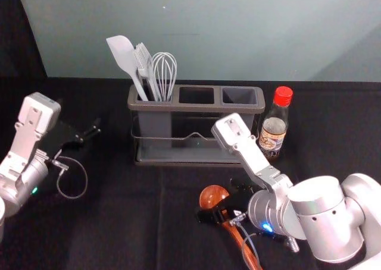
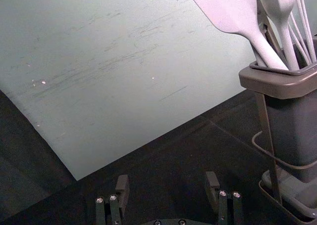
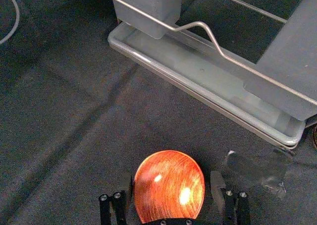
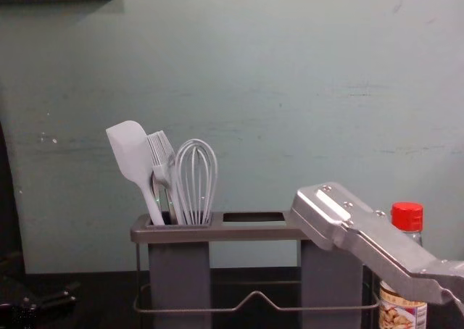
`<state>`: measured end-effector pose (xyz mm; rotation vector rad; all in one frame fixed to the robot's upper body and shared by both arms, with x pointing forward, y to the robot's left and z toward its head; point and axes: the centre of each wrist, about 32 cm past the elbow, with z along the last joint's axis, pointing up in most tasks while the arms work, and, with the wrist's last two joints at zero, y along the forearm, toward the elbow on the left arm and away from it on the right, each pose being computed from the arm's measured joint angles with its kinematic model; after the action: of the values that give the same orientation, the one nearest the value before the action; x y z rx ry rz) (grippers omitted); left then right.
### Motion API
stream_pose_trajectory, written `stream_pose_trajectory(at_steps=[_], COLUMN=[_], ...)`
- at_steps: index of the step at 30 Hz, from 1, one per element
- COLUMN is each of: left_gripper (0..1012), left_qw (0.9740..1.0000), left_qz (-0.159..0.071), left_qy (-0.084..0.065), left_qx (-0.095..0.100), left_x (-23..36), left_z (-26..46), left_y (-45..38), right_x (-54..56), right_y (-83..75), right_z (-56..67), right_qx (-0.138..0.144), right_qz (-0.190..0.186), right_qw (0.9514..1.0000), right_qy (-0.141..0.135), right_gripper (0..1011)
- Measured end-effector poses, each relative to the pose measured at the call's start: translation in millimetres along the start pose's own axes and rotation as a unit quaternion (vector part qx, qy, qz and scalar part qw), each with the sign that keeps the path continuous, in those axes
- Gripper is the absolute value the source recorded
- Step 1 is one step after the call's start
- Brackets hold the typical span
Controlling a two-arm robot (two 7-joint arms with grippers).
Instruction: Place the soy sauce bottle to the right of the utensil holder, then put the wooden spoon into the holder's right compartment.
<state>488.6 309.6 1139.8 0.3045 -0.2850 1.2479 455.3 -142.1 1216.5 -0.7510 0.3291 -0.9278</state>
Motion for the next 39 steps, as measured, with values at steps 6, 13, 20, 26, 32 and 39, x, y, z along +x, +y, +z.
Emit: stream_pose_trajectory(at_steps=[6,13,20,26,32,39], left_gripper=[1005,1005,1005,1005,1005,1005], left_qw=[1.0000,1.0000,1.0000,1.0000,1.0000,1.0000], left_qz=[0.000,0.000,0.000,0.000,0.000,0.000], left_qy=[0.000,0.000,0.000,0.000,0.000,0.000], left_qx=[0.000,0.000,0.000,0.000,0.000,0.000], left_x=[0.0,0.0,0.0,0.0,0.0,0.0], left_z=[0.0,0.0,0.0,0.0,0.0,0.0], left_y=[0.0,0.0,0.0,0.0,0.0,0.0], right_x=[-0.1,-0.5,-1.5,-2.6,-2.8,-4.3], right_y=[1.4,3.4,4.1,4.6,4.1,-4.8], right_z=[-0.7,-0.9,-0.4,-0.1,-0.3,1.4], right_qx=[-0.003,-0.004,-0.003,-0.003,-0.005,-0.001], right_qz=[0.001,0.002,0.002,0.001,0.000,-0.003], right_qw=[1.0000,1.0000,1.0000,1.0000,1.0000,0.9999], right_qy=[-0.001,-0.003,-0.005,-0.005,-0.006,-0.013], right_gripper=[1002,1003,947,841,841,841])
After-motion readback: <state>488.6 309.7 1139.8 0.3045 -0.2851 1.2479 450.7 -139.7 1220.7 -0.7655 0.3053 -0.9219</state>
